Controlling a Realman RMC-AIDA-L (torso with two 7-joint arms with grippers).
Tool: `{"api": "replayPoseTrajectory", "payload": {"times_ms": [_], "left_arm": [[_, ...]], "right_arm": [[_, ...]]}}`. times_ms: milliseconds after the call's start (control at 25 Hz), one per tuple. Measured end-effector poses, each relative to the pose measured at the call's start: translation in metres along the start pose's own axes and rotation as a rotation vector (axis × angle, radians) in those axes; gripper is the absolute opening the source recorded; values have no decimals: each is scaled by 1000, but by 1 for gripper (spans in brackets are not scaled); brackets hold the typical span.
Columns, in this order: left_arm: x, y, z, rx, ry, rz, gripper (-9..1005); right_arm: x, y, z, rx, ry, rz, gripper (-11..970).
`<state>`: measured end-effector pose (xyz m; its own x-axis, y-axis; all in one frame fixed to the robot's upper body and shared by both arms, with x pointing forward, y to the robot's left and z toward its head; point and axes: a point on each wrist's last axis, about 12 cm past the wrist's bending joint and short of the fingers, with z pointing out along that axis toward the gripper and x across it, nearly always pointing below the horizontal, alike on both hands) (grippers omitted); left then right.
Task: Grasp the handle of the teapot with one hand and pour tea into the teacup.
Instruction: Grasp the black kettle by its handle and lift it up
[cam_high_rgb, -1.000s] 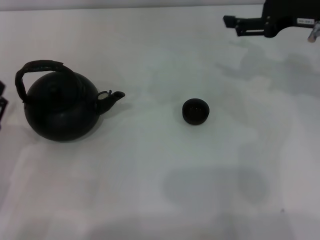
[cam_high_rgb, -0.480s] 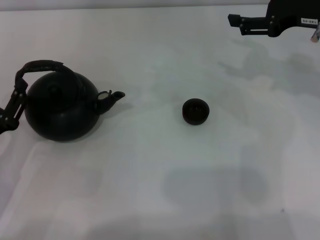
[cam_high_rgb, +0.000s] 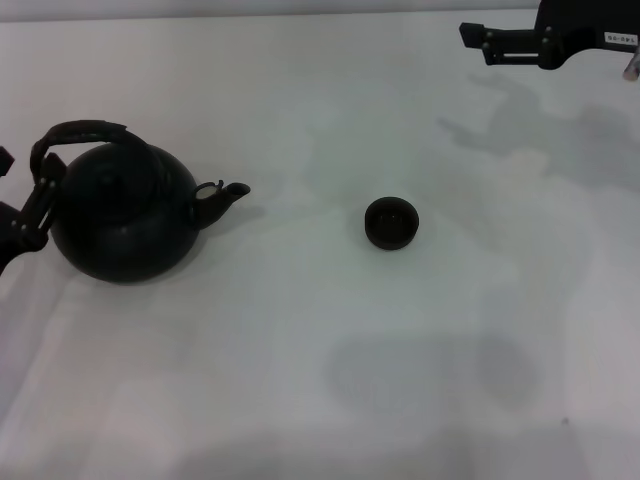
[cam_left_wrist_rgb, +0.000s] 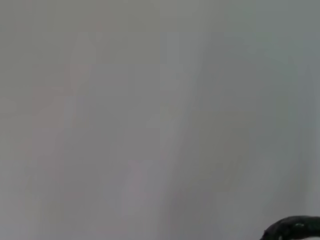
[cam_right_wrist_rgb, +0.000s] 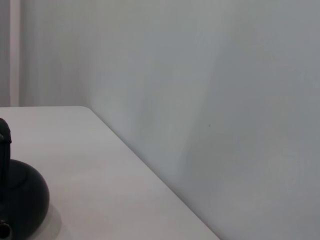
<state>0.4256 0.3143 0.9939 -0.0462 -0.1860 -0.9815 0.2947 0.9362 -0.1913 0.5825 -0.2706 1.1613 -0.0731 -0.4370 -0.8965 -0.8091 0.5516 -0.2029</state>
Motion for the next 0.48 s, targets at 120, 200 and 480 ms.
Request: {"api": "replayPoseTrajectory", "payload": {"times_ms": [120, 200, 480], "left_arm": [[0, 0, 3, 3, 2, -2, 636], [-1, 1, 4, 6, 0, 0, 629], [-1, 1, 9, 11, 6, 2, 533]], "right_arm": [[1, -1, 0, 6, 2, 3, 863], [2, -1, 1, 10, 4, 6, 863], [5, -3, 2, 20, 8, 3, 862]]}}
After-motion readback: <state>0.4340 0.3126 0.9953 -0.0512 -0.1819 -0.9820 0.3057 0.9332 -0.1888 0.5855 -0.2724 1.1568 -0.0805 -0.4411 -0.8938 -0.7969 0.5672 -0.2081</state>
